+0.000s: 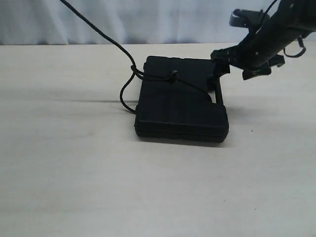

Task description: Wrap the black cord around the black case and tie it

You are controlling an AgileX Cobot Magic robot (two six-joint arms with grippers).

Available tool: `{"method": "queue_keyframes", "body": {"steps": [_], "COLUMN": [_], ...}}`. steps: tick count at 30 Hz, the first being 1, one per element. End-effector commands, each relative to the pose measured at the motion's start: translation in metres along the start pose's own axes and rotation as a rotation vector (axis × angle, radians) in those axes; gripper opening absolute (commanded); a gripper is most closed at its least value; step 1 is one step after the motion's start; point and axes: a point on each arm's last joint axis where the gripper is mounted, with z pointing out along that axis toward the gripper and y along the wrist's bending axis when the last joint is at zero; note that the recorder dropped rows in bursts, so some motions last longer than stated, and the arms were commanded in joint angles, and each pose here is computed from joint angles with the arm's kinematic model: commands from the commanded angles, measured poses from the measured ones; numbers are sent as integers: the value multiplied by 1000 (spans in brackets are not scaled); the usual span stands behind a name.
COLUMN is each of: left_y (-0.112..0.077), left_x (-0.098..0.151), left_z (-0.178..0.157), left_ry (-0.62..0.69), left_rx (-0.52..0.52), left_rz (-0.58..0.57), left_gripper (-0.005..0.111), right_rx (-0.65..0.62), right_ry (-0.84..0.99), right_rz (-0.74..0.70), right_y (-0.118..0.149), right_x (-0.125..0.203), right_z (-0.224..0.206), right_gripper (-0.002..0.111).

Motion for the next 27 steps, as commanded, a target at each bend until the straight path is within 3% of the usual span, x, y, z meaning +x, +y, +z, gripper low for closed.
{"method": "queue_keyframes", "body": {"steps": [1, 7, 9, 11, 14, 21, 27], "left_y": [17, 34, 40, 48, 66, 113, 146], "left_x": [0, 1, 5, 10, 18, 43, 70], "left_z": [-13, -23, -27, -31, -42, -87, -134], "left_ry": [-19, -34, -6, 34, 91, 217, 334], "left_rx": [-56, -116, -145, -192, -322, -582, -709], "left_rz": [-38, -102, -101, -101, -148, -254, -307], "left_gripper": [0, 0, 0, 0, 0, 0, 0], "right_rx": [43, 9, 8, 4, -14, -43, -68], "right_ry": [30, 55, 73, 85, 89, 60, 36], "right_rz": [15, 52, 60, 71, 99, 176, 217], "right_y": [-10, -10, -10, -11, -9, -12, -18], "right_x": [5, 11, 14, 16, 16, 8, 3], "right_z": [33, 61, 67, 72, 71, 44, 29], "right_gripper": [72, 64, 57, 41, 5, 4, 4]}}
